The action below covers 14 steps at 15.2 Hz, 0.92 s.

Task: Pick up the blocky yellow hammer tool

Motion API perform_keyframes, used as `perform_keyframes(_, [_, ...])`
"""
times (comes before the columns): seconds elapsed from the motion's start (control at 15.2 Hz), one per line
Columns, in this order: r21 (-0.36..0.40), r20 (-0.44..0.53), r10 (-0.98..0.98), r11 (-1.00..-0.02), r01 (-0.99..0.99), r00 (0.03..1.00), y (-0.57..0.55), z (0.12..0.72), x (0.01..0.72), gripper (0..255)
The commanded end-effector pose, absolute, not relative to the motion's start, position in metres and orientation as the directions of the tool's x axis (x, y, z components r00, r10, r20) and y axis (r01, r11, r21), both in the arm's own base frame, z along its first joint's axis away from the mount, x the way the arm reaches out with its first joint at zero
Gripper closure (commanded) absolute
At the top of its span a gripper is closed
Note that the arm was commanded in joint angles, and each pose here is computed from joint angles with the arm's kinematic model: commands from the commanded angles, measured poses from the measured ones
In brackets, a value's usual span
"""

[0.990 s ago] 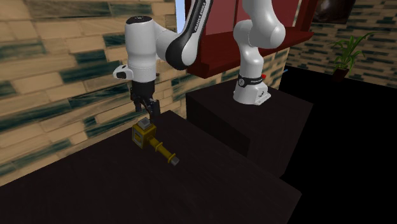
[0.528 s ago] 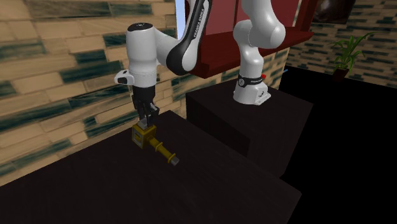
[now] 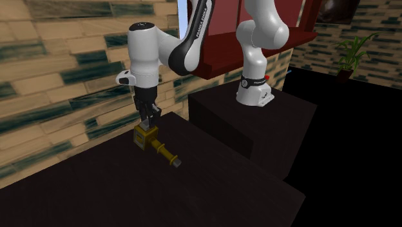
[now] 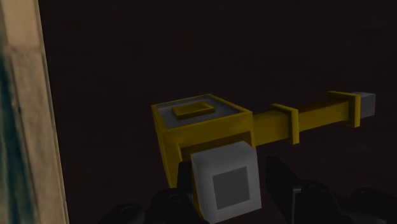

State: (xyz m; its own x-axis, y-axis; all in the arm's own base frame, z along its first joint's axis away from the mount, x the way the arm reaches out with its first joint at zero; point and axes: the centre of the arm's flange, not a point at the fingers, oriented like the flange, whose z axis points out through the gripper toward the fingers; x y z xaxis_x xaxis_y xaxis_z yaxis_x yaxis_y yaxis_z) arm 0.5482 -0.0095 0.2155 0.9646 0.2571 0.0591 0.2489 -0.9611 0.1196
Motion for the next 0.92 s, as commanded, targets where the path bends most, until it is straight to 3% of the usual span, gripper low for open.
perform_keyframes(0.0, [0.120, 0.059, 0.257, -0.961, 0.249, 0.965, -0.010, 0.223, 0.548, 255])
perform_keyframes(0.86, [0.120, 0.059, 0.257, -0.961, 0.249, 0.965, -0.010, 0.292, 0.548, 255])
